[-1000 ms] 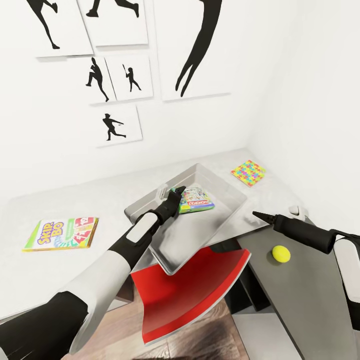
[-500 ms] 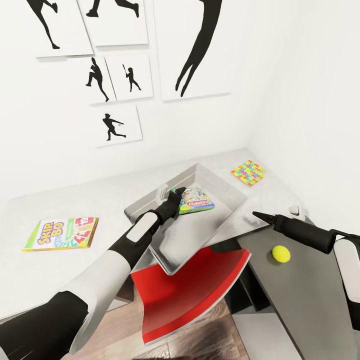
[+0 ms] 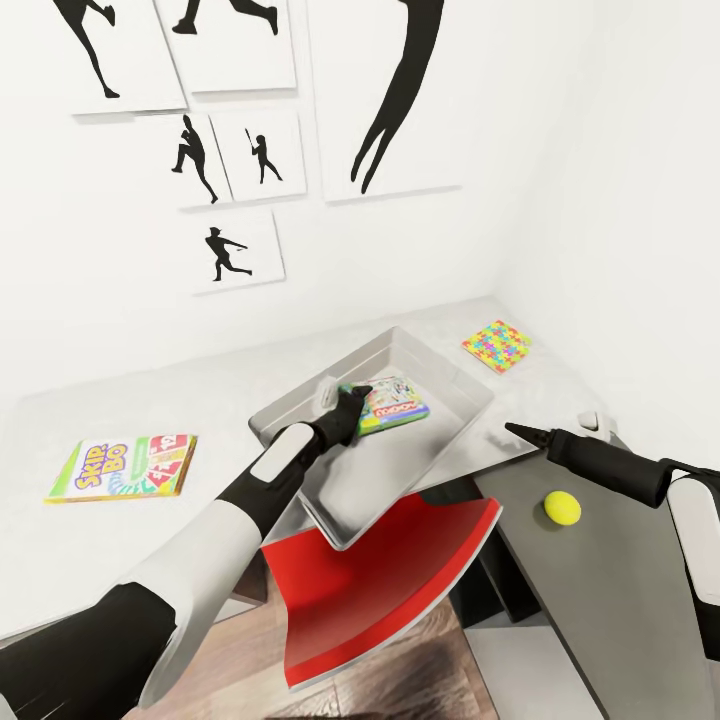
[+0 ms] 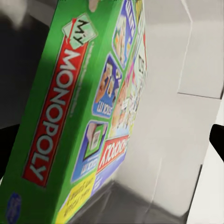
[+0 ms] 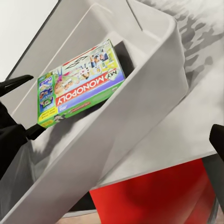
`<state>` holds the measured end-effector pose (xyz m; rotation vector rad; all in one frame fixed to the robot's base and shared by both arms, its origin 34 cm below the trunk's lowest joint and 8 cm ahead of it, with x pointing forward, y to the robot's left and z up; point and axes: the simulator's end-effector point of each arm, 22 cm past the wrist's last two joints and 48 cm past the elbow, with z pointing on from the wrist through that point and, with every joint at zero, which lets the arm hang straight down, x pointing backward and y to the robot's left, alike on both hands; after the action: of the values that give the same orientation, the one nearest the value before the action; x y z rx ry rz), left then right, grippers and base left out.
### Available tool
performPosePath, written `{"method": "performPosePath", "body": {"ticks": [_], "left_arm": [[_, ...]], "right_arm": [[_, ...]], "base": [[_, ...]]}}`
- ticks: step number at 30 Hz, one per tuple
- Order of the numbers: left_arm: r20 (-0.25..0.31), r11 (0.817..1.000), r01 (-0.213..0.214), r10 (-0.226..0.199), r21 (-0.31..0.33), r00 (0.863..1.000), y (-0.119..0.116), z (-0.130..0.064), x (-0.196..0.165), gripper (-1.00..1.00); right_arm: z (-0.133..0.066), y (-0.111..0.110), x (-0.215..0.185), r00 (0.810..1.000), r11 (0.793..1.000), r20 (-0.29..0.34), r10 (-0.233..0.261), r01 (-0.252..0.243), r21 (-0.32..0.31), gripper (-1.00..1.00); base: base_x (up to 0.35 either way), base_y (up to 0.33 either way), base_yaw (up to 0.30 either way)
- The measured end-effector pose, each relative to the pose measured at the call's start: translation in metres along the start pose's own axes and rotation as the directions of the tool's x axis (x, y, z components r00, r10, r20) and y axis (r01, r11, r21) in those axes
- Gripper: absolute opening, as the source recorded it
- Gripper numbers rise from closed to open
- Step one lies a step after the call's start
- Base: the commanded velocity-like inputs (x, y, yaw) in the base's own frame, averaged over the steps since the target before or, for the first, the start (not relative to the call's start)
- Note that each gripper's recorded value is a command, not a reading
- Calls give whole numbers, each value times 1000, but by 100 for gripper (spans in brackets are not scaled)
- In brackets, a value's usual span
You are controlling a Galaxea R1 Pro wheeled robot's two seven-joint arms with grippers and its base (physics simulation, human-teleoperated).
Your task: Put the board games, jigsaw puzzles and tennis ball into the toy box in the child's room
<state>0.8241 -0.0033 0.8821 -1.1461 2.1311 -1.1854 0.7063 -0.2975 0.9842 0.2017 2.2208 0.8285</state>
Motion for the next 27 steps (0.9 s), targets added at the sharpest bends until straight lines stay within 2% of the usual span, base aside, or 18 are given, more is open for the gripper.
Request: {"method": "performPosePath", "body": {"ticks": [12,18,27], "left_arm": [[-67,995,98,-99,-20,993,2,0,13,100],[-81,994,105,-106,-15,991,-6,1,14,100],[-91,996,91,-89,16,992,-33,2,8,100]], "right_arm": [[-3,-3,-4,1000,1000,11,4,-5,6,100],[-9,-10,-10,999,1000,34,16,-16,17,100],[-13,-14,-15,998,999,50,23,-24,25,100]], "base": [[0,0,0],[0,0,0],[0,0,0]]}}
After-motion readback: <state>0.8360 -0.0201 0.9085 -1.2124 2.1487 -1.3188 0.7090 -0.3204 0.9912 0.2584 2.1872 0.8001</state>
